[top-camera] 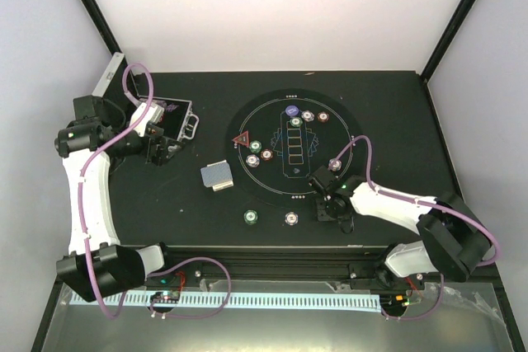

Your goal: Distribute texas hold em gaming equipment

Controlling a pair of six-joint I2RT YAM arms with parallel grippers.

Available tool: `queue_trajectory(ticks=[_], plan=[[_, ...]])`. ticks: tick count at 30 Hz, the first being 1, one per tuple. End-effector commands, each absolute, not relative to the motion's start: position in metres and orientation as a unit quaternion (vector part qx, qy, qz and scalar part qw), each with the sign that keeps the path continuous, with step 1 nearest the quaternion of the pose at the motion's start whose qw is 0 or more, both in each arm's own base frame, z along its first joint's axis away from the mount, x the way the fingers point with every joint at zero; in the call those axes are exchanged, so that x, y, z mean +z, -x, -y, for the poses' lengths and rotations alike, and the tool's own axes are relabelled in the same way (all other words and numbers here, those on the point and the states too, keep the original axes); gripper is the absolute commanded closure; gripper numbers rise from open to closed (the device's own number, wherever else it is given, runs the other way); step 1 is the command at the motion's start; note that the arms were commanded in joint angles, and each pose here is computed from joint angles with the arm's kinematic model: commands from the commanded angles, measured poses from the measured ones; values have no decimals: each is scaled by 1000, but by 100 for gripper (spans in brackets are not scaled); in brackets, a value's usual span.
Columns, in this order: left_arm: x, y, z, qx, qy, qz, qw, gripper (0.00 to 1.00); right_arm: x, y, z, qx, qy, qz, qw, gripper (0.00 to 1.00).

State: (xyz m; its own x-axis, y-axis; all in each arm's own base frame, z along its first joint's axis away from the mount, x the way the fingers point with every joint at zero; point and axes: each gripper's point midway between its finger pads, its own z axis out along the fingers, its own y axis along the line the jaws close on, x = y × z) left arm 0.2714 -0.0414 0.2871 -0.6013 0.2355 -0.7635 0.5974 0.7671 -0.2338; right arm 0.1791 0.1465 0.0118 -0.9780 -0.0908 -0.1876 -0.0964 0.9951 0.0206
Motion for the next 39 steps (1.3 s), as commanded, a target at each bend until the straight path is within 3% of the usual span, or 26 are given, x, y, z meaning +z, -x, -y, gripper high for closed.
queue_trajectory(ticks=[1, 7, 20, 24, 29, 39], plan=[[298, -268, 46, -253, -240, -852, 390, 1, 8, -179, -149, 19, 45, -994, 98, 40], [301, -266, 49, -263, -239, -848, 392, 1, 12, -180, -146, 16, 45, -993, 104, 48], [302, -266, 53, -281, -236, -844, 392, 1, 20, -184, -149, 11, 59, -992, 108, 53], [300, -265, 54, -284, -239, -843, 390, 1, 23, -185, -150, 13, 60, -992, 108, 62], [293, -262, 54, -283, -249, -844, 382, 1, 27, -187, -152, 13, 64, -992, 109, 65], [278, -262, 53, -285, -259, -848, 364, 1, 60, -199, -154, 4, 74, -989, 129, 82]])
